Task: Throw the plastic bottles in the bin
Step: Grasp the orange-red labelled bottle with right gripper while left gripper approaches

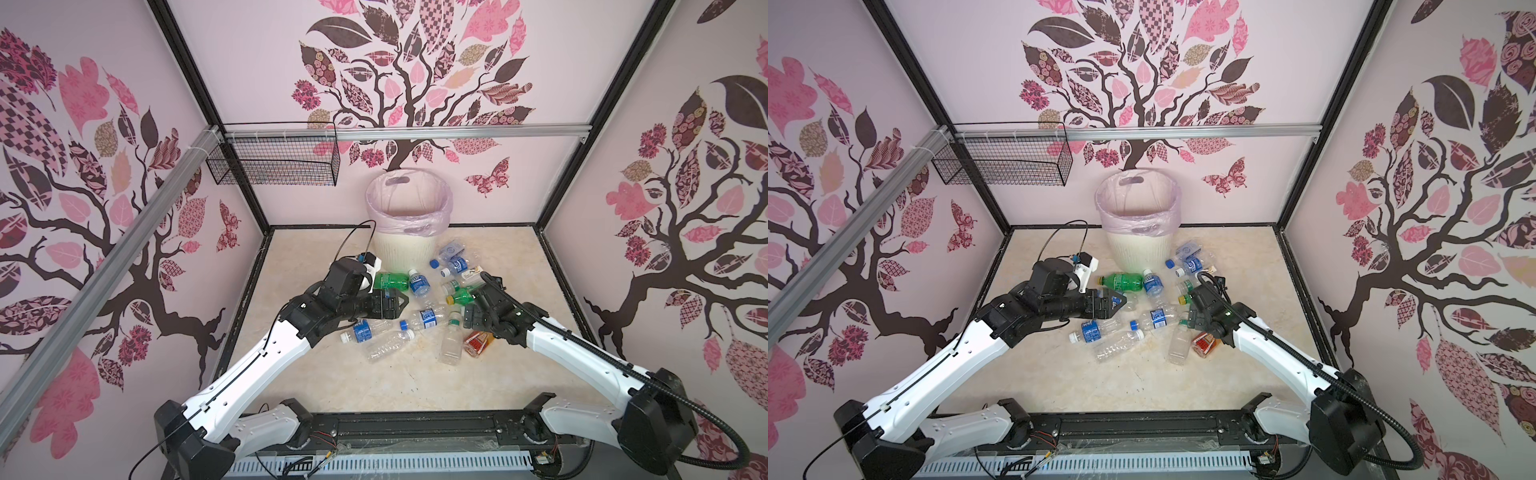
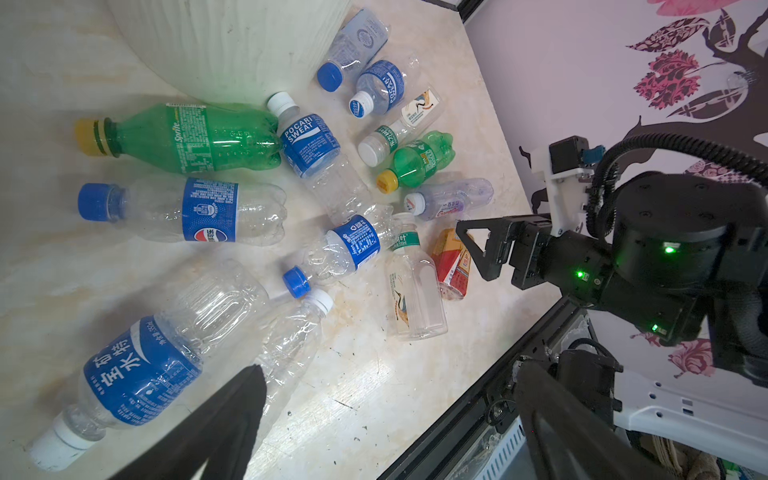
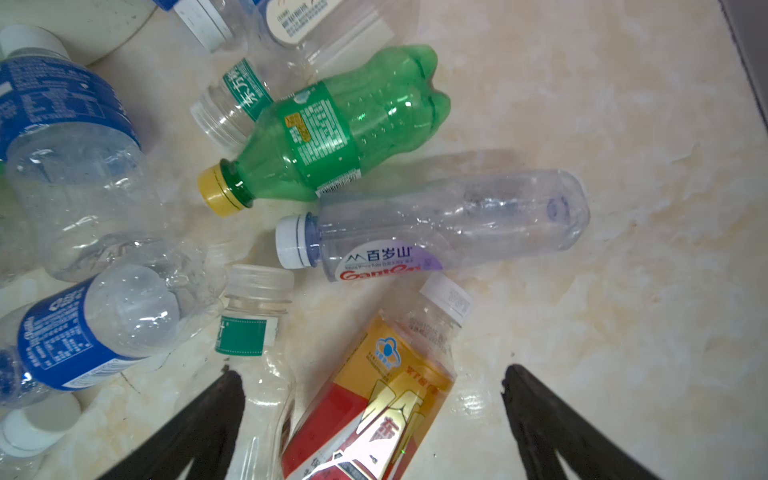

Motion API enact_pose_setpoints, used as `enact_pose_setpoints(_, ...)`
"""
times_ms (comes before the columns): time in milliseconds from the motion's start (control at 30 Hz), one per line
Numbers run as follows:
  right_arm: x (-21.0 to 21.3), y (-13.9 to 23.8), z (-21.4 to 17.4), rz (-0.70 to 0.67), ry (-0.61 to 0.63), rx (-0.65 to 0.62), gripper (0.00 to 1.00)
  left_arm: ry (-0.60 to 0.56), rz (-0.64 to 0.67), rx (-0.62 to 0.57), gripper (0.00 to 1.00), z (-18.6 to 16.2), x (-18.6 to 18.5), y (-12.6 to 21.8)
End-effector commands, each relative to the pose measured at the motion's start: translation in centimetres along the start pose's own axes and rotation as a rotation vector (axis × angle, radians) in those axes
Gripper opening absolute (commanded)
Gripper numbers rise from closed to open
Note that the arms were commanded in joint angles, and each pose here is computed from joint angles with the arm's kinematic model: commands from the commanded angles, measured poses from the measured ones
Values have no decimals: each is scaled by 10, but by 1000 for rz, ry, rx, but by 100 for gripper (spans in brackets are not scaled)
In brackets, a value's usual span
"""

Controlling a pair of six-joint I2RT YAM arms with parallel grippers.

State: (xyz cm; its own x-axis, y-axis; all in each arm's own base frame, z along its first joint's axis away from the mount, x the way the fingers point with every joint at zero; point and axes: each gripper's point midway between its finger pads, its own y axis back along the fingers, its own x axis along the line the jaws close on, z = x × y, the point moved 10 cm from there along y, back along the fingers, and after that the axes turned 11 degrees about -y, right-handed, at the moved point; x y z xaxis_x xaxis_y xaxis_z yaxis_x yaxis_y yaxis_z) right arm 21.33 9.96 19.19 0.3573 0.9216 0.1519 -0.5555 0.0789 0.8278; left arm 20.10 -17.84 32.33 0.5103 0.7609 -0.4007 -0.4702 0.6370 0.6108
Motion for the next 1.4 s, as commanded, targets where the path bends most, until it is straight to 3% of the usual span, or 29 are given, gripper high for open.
enact_pose_setpoints(0, -9, 5, -9, 32, -137, 19, 100, 6, 6, -10, 97, -3, 2, -5)
enact_pose_setpoints(167, -21, 1, -22, 38, -225, 31, 100, 11, 4, 0, 97, -6, 3, -9)
enact_pose_setpoints(667, -21, -26, -37, 92, -304, 86, 99, -16, -33, 43, 97, -11, -9, -20)
enact_pose_setpoints(1367, -29, -49, -45, 144, -351, 111, 72, -50, -46, 85, 97, -16, -23, -32)
